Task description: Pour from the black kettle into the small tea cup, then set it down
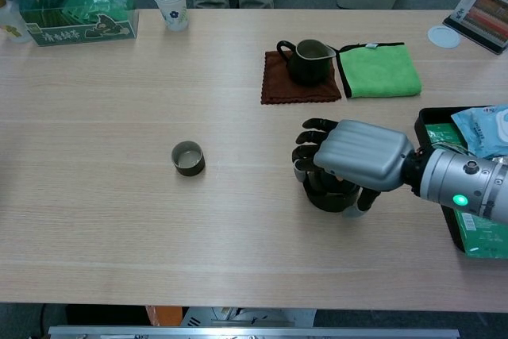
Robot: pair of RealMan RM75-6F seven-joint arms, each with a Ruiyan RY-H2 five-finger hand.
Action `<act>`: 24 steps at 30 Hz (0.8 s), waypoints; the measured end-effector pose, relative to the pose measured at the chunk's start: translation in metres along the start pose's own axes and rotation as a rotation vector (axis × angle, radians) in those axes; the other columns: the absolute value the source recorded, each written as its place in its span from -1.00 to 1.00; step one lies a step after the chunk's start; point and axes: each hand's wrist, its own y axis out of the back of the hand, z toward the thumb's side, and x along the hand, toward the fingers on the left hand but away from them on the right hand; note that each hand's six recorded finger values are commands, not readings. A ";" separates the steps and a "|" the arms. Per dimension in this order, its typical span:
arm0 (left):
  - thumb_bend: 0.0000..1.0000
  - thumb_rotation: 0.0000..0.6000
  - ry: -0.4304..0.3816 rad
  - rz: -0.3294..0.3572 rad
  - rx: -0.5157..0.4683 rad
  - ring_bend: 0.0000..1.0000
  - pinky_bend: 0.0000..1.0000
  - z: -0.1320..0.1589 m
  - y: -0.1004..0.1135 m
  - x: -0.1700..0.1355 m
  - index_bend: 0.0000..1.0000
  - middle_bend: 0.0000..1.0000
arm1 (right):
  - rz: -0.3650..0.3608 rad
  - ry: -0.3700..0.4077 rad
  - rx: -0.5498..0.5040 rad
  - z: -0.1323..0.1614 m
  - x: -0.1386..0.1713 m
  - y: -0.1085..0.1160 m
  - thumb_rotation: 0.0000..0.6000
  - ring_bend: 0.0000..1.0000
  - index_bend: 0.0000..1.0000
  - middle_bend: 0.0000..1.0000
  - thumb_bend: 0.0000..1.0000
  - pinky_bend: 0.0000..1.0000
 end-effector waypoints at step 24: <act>-0.37 1.00 -0.011 -0.003 0.004 -0.48 -0.55 0.008 0.000 -0.006 -0.57 -0.51 | 0.000 0.008 0.055 -0.010 0.047 -0.009 0.82 -0.77 -0.33 -0.51 -1.00 -1.00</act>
